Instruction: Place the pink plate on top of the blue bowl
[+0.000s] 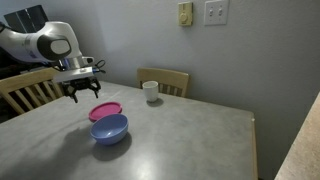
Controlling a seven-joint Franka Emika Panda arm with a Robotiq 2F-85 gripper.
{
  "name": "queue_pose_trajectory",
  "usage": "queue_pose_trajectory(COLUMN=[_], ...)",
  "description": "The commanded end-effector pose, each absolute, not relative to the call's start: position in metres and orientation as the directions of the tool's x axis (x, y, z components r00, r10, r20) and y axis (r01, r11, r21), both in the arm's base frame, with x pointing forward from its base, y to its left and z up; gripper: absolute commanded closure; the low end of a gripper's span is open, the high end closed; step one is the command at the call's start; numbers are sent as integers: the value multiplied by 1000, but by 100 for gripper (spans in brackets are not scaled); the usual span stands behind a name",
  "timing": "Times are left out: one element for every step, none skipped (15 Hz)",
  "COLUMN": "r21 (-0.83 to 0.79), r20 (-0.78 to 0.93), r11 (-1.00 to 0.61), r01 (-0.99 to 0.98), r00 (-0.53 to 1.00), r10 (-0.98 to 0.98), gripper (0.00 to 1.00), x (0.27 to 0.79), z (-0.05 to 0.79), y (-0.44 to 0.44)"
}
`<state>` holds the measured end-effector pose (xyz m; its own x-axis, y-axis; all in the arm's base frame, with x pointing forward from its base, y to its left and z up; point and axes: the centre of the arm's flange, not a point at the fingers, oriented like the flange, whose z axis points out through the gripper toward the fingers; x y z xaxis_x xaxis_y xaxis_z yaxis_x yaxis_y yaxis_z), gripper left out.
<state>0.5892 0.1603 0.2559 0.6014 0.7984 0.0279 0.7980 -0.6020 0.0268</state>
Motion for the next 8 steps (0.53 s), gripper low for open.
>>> queue_pose_trajectory(r21=[31,35,19,-7,-39,-55,-72,-88], r20=[32,36,31,12,-11,-20,-34,-46], r11=[-602,-602,-609,-622,-630,-621,-606,-598], r01=[798,797,793,783,776,782,792,796], r00=[601,601,608,622,630,621,605,597], r10=[798,798,793,783,777,783,795,801], gripper=[0,0,0,0,0,0,0,0], x=[590,590,594,603,613,621,631,638], z=[260,263,259,251,243,235,226,220], y=[161,161,162,165,171,176,184,191])
